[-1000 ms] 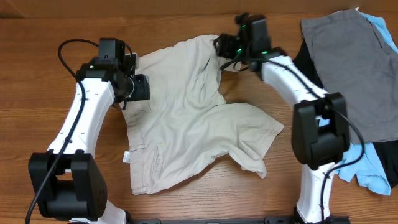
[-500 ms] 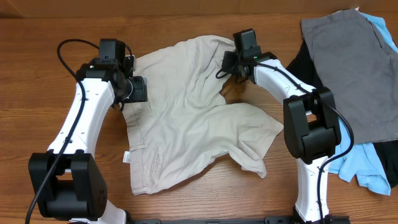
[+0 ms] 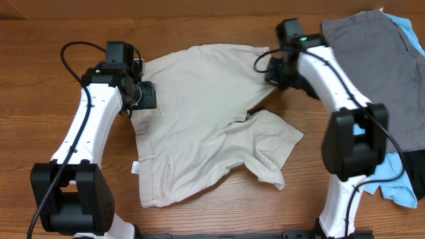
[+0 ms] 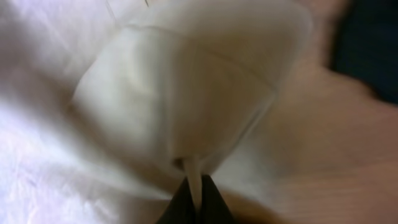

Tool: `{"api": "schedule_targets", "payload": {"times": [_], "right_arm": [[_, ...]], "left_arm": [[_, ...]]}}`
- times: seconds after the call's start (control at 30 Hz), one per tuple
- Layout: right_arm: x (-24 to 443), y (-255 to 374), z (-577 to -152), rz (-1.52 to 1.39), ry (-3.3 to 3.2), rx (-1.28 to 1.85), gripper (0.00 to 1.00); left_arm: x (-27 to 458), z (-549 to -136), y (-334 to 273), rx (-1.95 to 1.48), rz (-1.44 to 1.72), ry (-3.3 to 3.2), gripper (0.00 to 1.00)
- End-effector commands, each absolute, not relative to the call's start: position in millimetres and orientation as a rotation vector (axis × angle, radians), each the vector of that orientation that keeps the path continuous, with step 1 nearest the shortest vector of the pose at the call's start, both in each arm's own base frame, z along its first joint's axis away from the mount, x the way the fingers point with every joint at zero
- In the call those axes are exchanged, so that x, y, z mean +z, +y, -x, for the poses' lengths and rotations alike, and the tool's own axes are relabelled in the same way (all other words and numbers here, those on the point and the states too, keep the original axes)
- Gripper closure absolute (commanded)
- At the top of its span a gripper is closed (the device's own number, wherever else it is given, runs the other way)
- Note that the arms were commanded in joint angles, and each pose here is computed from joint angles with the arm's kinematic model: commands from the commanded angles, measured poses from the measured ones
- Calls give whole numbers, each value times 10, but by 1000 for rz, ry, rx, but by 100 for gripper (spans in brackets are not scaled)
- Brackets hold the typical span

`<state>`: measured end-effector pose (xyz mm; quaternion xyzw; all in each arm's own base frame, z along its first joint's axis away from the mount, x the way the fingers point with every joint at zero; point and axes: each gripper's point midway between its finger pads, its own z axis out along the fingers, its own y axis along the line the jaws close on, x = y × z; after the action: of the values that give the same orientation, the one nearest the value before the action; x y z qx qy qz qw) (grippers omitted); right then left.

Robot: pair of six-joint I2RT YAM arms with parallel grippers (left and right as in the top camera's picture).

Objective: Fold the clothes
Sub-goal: 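Grasp the shorts' top-right corner with the right gripper and pull rightward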

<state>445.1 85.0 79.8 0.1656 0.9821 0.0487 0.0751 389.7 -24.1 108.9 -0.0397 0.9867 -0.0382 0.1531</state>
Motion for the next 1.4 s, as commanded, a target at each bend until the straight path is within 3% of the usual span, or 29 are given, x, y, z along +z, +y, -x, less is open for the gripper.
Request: {"api": "schedule_targets", "payload": {"times": [0.0,0.07,0.17,0.43,0.57,0.8,1.23,1.37], "right_arm": [[851,837,-4374,-500,2957,142,88],[796,829,-4326,-502,2975,134,51],[832,837,-4390,-460,2953,145,34],[1573,918,-5212,-121,2616,204,30],[1632,956,-5578,-4,2474,179,30],[1077,950,-5855,55,2476,118,30],[215,1073,-5888,69,2580,194,29],[132,1092,-5940,-9,2570,227,39]], "left_arm": [[1122,-3951,-218,-91,94,2817,39],[1122,-3951,-219,-92,95,2817,40],[1122,-3951,-217,-91,94,2817,40],[1132,-3979,-214,-90,85,2805,39],[1155,-4047,-175,-59,90,2776,38],[1160,-4064,-108,-21,105,2768,38],[1154,-4055,-114,-21,103,2771,38],[1152,-4055,-111,-20,103,2772,38]]}}
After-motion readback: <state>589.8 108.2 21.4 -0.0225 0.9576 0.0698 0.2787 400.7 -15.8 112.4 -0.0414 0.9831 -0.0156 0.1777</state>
